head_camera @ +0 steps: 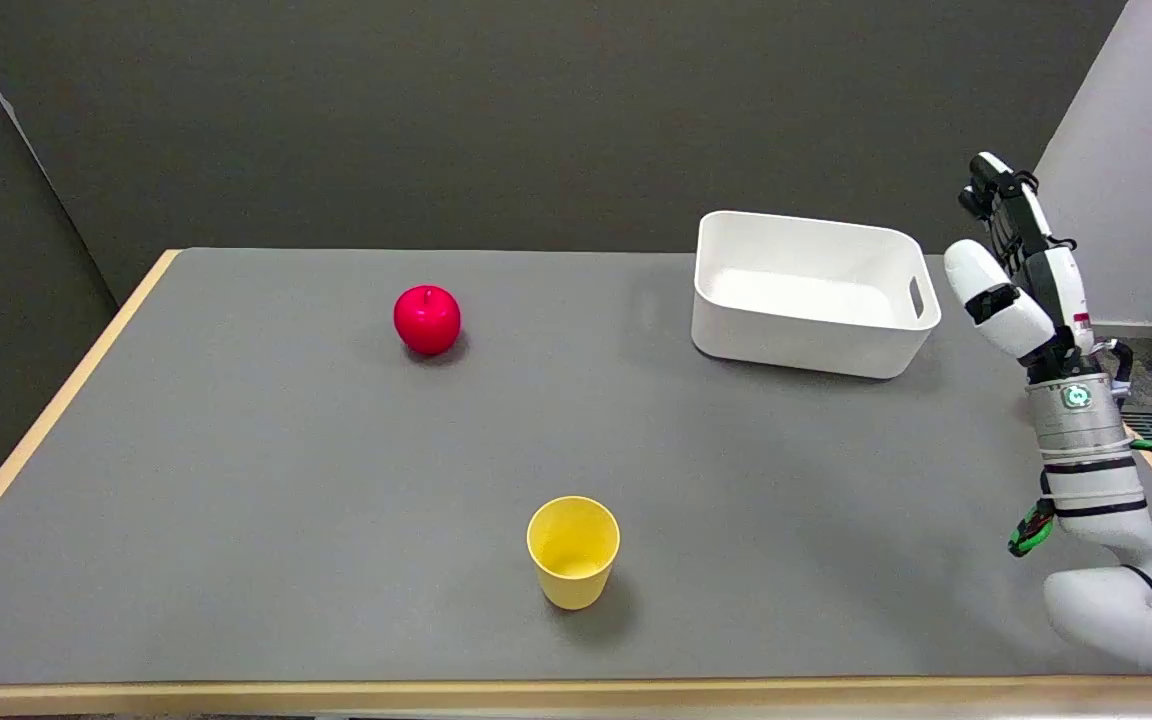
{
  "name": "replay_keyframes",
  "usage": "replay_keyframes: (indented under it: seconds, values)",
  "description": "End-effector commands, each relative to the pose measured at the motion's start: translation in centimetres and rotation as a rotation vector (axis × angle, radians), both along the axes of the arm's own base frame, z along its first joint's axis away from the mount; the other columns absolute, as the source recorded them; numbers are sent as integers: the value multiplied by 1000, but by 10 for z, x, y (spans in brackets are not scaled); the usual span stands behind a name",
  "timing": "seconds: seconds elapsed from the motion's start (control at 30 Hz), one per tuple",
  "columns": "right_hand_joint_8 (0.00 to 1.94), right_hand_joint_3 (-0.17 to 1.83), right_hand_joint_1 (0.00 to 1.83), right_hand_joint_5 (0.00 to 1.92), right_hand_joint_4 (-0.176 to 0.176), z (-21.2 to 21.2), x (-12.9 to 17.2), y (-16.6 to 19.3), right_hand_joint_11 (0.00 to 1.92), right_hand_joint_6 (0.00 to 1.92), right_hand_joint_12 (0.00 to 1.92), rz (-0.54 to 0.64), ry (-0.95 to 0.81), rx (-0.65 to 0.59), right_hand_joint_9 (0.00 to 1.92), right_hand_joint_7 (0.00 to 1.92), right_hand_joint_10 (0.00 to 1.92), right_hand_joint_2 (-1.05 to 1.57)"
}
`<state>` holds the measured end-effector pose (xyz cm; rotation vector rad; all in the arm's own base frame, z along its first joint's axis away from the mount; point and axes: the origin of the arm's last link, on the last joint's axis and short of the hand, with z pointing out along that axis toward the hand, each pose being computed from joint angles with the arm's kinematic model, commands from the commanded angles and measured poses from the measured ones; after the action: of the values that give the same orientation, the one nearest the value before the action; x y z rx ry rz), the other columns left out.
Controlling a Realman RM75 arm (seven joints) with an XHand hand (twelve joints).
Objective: Pick up the yellow cup.
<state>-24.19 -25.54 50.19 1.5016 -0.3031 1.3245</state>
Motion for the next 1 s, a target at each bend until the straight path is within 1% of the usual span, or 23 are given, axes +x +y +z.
replay_keyframes:
  seconds: [0.03, 0.1, 0.17, 0.23, 0.27, 0.33, 0.37, 0.4, 0.43, 0.47, 0.53, 0.6, 0.67, 0.73, 0.8, 0.9, 1.0]
  values:
    - [238, 856, 446, 93, -102, -3, 11, -2, 0, 327, 491, 38, 12, 16, 0, 42, 320, 814]
    - [238, 856, 446, 93, -103, -2, 17, -2, -1, 327, 490, 50, 34, 24, -1, 43, 319, 814]
    - [240, 861, 444, 92, -102, -3, 24, -4, -1, 331, 533, 56, 68, 40, -1, 50, 359, 809]
    - [223, 968, 445, 83, -98, -2, 35, -6, -1, 361, 677, 56, 119, 62, 25, 79, 383, 744]
    - [240, 993, 440, 99, -91, -1, 42, -7, 5, 379, 792, 55, 147, 76, 55, 112, 450, 732]
    - [332, 978, 435, 184, -64, -1, 54, -6, 60, 441, 1148, 61, 194, 102, 175, 224, 732, 750]
    - [374, 961, 498, 244, -45, 0, 62, -4, 193, 525, 1347, 60, 224, 119, 294, 278, 873, 755]
    - [412, 940, 569, 290, -33, 0, 67, -3, 320, 601, 1497, 56, 242, 129, 406, 327, 1009, 768]
    - [472, 896, 701, 350, -26, 1, 70, -1, 523, 715, 1682, 44, 260, 138, 584, 403, 1228, 800]
    - [518, 864, 805, 396, -21, 0, 73, 0, 673, 802, 1823, 19, 289, 151, 721, 462, 1391, 823]
    - [572, 857, 911, 435, -19, -3, 73, 2, 690, 855, 1911, -23, 338, 174, 813, 519, 1429, 818]
    - [738, 905, 1007, 478, 3, -9, 75, 5, 745, 922, 1921, -74, 436, 203, 889, 626, 1497, 790]
    - [833, 928, 1048, 508, 19, -17, 73, 10, 930, 989, 1921, -104, 487, 231, 997, 687, 1614, 782]
    - [873, 928, 1059, 519, 26, -25, 71, 15, 1005, 1032, 1921, -122, 510, 263, 1030, 707, 1668, 793]
    - [896, 973, 1094, 536, 30, -34, 67, 20, 1050, 1036, 1921, -135, 542, 295, 1032, 729, 1728, 782]
    - [923, 1001, 1169, 549, 52, -52, 56, 26, 1138, 1068, 1921, -167, 629, 362, 1045, 749, 1788, 774]
    - [911, 1016, 1209, 546, 61, -70, 44, 30, 1154, 1061, 1921, -195, 688, 427, 1037, 742, 1805, 773]
